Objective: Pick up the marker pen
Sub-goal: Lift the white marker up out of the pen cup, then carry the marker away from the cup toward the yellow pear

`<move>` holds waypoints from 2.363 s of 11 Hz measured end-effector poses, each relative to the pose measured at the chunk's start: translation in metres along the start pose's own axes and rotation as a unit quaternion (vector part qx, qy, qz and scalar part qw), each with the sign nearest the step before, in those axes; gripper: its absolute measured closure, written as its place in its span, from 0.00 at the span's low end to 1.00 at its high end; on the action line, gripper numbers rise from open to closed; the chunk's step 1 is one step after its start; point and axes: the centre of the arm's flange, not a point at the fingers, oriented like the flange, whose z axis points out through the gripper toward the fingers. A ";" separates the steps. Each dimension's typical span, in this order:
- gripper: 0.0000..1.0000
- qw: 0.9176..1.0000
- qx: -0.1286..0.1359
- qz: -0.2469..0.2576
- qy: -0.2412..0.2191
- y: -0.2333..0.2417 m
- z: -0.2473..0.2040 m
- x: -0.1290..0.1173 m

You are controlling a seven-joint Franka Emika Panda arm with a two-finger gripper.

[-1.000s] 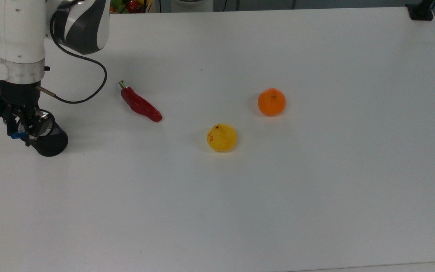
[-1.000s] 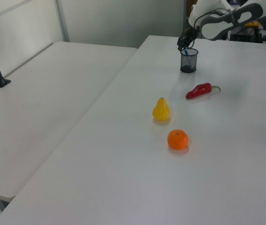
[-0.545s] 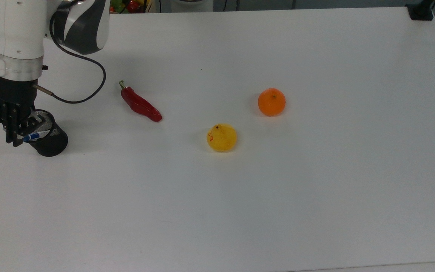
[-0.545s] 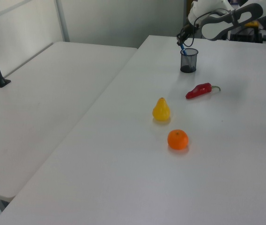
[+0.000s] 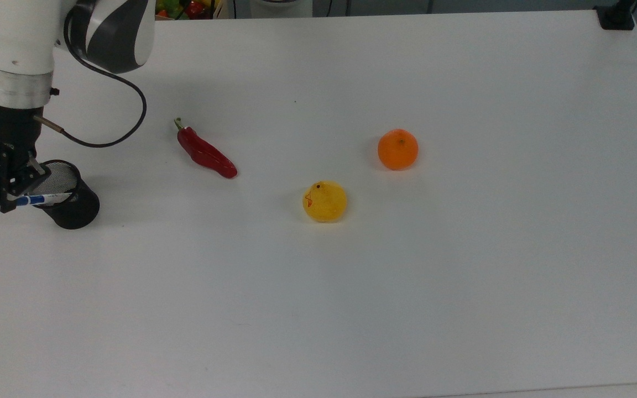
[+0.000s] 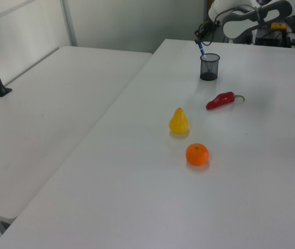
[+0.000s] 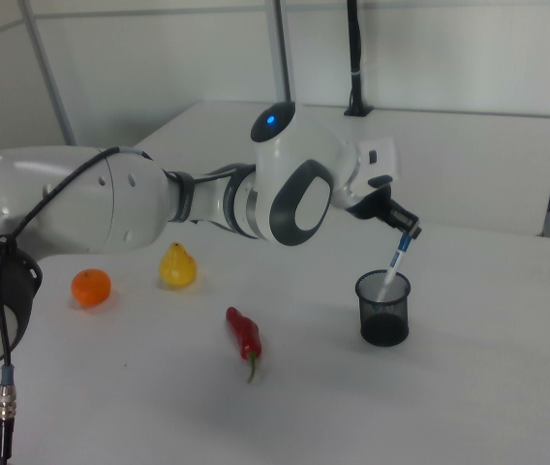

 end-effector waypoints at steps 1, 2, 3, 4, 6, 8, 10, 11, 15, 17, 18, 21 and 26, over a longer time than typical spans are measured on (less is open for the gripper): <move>0.85 1.000 0.001 0.007 0.013 0.001 -0.011 0.012; 0.85 0.999 0.006 0.024 0.023 0.002 -0.021 0.021; 0.85 0.999 0.012 0.042 0.031 0.003 -0.031 0.029; 0.85 0.998 0.017 0.056 0.036 0.004 -0.040 0.034; 0.85 0.995 0.029 0.082 0.044 0.004 -0.058 0.044; 0.85 0.995 0.032 0.093 0.012 -0.001 -0.073 0.046; 0.85 0.995 0.042 0.094 -0.008 -0.016 -0.092 0.049; 0.85 0.995 0.043 0.091 -0.026 -0.024 -0.099 0.048; 0.85 0.990 0.059 0.067 -0.105 -0.070 -0.112 0.031; 0.85 0.987 0.069 0.051 -0.133 -0.095 -0.114 0.020; 0.85 0.986 0.072 0.039 -0.148 -0.112 -0.115 0.013; 0.85 0.979 0.088 -0.008 -0.184 -0.177 -0.121 -0.016; 0.85 0.956 0.112 -0.129 -0.239 -0.257 -0.095 -0.082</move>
